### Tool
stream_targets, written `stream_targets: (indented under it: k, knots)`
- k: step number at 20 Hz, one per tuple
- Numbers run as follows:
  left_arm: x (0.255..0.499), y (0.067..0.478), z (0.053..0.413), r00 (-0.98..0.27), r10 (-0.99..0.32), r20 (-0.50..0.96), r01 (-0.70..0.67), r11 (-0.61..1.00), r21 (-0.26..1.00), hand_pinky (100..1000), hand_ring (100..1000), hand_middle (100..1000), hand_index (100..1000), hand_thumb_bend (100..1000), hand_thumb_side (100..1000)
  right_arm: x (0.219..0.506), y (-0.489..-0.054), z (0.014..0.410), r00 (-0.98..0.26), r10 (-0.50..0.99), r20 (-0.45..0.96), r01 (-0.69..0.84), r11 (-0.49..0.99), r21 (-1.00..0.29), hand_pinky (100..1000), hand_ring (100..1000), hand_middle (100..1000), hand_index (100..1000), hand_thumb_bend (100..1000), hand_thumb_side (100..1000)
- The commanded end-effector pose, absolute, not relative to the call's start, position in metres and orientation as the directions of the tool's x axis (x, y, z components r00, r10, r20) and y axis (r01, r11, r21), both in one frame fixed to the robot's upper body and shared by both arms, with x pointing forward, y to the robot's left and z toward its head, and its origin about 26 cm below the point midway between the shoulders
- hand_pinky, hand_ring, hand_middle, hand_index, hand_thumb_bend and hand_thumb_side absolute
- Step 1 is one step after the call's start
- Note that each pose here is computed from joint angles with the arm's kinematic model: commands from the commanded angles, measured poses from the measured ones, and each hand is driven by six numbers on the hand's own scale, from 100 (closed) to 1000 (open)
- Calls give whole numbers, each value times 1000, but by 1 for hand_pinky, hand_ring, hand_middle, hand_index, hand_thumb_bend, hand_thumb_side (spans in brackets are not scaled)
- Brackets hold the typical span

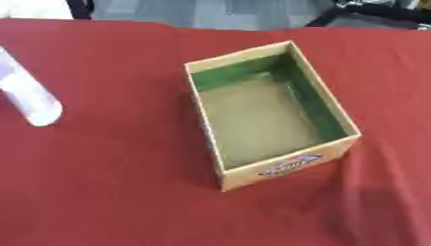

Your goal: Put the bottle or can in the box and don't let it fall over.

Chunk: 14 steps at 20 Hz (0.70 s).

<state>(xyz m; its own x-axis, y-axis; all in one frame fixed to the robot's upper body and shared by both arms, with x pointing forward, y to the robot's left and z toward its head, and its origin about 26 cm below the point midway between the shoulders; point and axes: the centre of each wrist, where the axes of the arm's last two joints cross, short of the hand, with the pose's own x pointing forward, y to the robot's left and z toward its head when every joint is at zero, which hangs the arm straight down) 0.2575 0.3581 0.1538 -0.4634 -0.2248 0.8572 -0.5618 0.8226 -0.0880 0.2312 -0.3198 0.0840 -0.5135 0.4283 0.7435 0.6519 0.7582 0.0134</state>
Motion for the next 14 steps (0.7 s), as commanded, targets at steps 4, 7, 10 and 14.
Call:
stream_targets:
  k: [4,7,10,14]
  knots:
    - [256,359,160,-477,-245,844,-562,823,-79,679,1000,908,826,334,1000,229,-323,89,-503,488,713,663,748,-44,100,100,100,138,100,735]
    - [255,360,159,-473,-245,846,-566,821,-79,679,1000,908,826,335,1000,229,-324,89,-496,497,712,693,721,-21,100,100,100,232,100,760]
    - [255,359,159,-474,-246,845,-566,821,-78,679,1000,909,827,335,1000,230,-325,90,-491,495,716,721,693,16,127,322,300,484,100,790]
    - [256,359,159,-474,-248,845,-565,821,-76,679,1000,911,828,327,1000,230,-323,90,-480,495,724,747,663,42,541,653,674,786,100,811]
